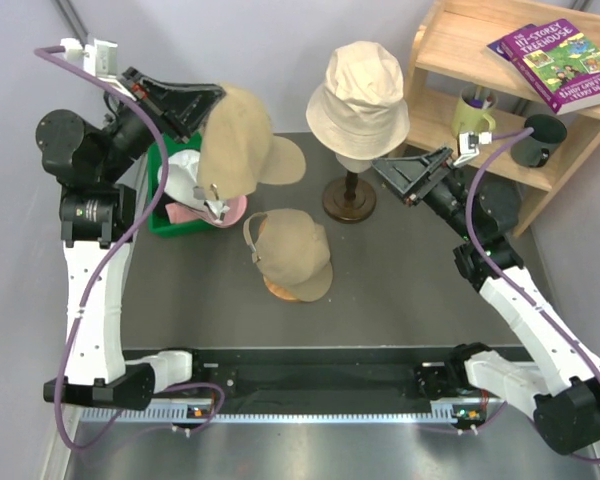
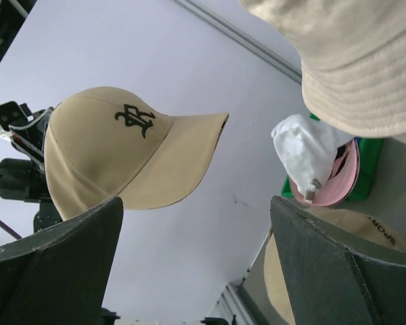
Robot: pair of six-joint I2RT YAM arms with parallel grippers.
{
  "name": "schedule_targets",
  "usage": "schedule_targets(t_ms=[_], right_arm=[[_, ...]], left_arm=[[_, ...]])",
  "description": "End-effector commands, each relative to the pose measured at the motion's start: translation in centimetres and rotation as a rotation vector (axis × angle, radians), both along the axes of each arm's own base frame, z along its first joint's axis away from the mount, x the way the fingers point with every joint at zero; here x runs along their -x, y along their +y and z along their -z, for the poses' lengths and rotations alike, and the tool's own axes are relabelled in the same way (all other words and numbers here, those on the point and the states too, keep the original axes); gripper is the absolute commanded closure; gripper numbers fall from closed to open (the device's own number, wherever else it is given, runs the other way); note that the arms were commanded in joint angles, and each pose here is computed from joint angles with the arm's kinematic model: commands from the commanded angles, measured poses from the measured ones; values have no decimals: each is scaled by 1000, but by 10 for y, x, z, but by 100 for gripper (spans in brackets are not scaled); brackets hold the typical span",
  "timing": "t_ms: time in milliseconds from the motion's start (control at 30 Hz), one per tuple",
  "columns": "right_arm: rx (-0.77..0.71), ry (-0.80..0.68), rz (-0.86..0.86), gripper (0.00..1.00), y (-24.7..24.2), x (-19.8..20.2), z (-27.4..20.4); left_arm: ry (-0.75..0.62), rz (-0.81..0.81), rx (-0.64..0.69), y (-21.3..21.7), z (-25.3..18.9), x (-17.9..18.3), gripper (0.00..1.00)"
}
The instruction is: Stack the hats
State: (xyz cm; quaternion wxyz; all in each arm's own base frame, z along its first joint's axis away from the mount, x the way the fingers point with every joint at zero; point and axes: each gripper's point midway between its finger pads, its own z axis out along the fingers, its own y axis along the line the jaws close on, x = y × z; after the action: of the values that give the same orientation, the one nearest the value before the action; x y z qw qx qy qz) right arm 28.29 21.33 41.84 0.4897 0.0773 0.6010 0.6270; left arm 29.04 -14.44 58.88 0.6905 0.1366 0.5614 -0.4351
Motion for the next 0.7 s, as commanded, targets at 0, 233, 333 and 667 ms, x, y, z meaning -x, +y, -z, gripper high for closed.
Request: schedule_targets(t_ms=[0,233,333,667], right_arm=[[-101,1,-69,11,5,16,-11],[-100,56,-132,10,30,25,8],[-152,41,-163,10,35,31,4],[-262,16,-233,10,41,38,-1]], left_arm=[[-26,111,8,-23,-9,24,100],[-7,204,-6,-61,-3,32,100],[-7,244,-11,-75,-2,39,100],[-7,284,-14,-83,-2,49,100]])
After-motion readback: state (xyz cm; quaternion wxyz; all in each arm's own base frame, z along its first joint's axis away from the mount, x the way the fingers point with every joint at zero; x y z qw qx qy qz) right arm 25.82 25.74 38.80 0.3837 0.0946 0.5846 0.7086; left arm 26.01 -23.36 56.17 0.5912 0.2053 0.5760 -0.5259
